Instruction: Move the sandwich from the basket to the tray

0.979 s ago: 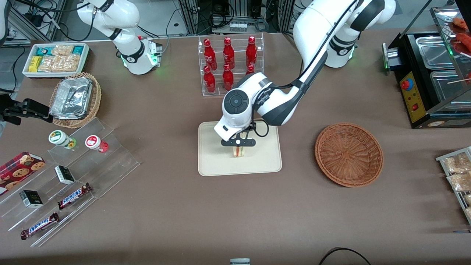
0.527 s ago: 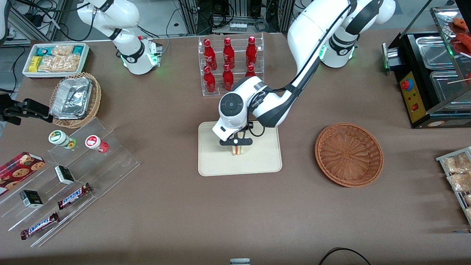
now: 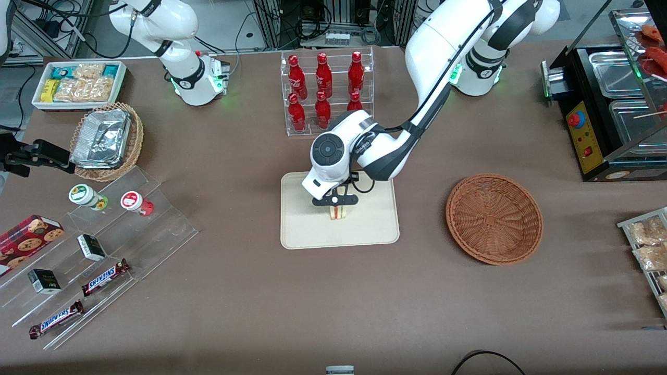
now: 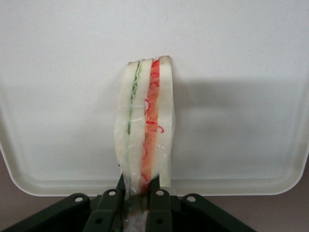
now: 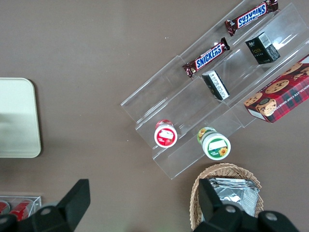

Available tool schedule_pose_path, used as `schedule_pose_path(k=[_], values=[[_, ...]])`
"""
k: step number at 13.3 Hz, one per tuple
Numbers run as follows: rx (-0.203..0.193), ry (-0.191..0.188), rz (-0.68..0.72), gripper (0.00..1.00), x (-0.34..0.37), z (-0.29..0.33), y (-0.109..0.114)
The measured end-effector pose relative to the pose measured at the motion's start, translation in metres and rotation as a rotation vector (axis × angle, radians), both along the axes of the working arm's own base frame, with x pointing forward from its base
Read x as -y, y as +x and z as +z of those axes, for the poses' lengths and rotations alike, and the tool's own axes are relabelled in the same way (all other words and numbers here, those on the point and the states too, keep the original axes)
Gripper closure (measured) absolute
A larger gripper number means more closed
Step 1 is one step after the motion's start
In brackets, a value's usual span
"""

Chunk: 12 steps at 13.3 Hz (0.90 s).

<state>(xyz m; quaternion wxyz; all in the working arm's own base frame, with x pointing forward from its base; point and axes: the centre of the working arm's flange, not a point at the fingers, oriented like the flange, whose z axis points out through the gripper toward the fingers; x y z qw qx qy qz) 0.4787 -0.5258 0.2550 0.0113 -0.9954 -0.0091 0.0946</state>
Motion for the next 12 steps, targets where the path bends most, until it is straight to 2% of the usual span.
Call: schedule_pose_path(k=[2, 5, 7, 8, 10, 12], values=[[0.006, -0.006, 0.002, 0.61, 0.001, 0.003, 0.001], [0.045, -0.028, 0.013, 0.3, -0.001, 0.04, 0.009], [0.058, -0.014, 0.029, 0.08, -0.013, 0.075, 0.016], [0.066, -0.011, 0.045, 0.0, -0.024, 0.094, 0.022], [0.078, -0.021, 0.078, 0.0, -0.044, 0.13, 0.032], [0.071, -0.002, 0.113, 0.0, -0.071, 0.165, 0.04]])
